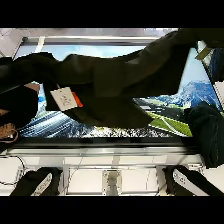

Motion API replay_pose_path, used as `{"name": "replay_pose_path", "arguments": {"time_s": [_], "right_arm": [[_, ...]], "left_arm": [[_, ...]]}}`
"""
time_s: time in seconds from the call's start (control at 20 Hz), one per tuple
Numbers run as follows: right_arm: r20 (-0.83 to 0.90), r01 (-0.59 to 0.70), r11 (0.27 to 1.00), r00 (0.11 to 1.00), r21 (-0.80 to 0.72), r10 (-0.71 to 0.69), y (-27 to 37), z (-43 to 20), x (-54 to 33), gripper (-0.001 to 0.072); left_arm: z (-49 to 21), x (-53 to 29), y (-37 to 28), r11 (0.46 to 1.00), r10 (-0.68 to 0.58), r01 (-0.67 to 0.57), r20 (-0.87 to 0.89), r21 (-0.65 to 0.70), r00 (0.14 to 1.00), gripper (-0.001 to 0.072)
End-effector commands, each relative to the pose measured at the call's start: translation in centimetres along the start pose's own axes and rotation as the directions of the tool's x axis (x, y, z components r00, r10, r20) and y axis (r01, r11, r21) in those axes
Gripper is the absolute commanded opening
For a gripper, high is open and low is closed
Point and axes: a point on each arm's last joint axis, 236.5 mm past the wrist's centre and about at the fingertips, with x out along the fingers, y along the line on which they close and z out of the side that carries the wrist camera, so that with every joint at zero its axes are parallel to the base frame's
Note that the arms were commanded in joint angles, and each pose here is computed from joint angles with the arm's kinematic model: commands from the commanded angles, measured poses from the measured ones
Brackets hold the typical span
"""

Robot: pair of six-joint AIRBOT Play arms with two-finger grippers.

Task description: Fold the clothes and pants, and hang the long-sleeved shirts on hangers.

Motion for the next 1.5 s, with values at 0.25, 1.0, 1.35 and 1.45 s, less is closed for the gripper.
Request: {"name": "replay_pose_path", "arguments": {"time_s": [0.25,1.0,1.35,1.45], "right_arm": [[-0.169,0.092,0.968,0.984,0.235,-0.052,-17.9,-8.0,20.0,0.0001],[-0.793,-0.063,0.998,0.608,0.005,0.042,-10.6,-26.6,17.6,0.0002],[-0.903,-0.03,0.996,0.421,0.084,0.089,-7.8,-39.5,14.7,0.0002],[-0.889,0.01,0.998,0.454,0.069,0.056,-8.3,-42.8,16.0,0.0002]], "left_arm": [[-0.5,23.7,9.7,0.99,0.136,-0.134,0.028,-0.053,0.99,0.0023],[-8.8,20.9,20.4,0.915,0.402,-0.369,-0.347,0.16,0.847,0.0022],[-11.9,20.7,22.3,0.906,0.421,-0.338,-0.455,0.256,0.784,0.0022],[-13.5,20.6,23.8,0.885,0.463,-0.354,-0.497,0.303,0.734,0.0022]]}}
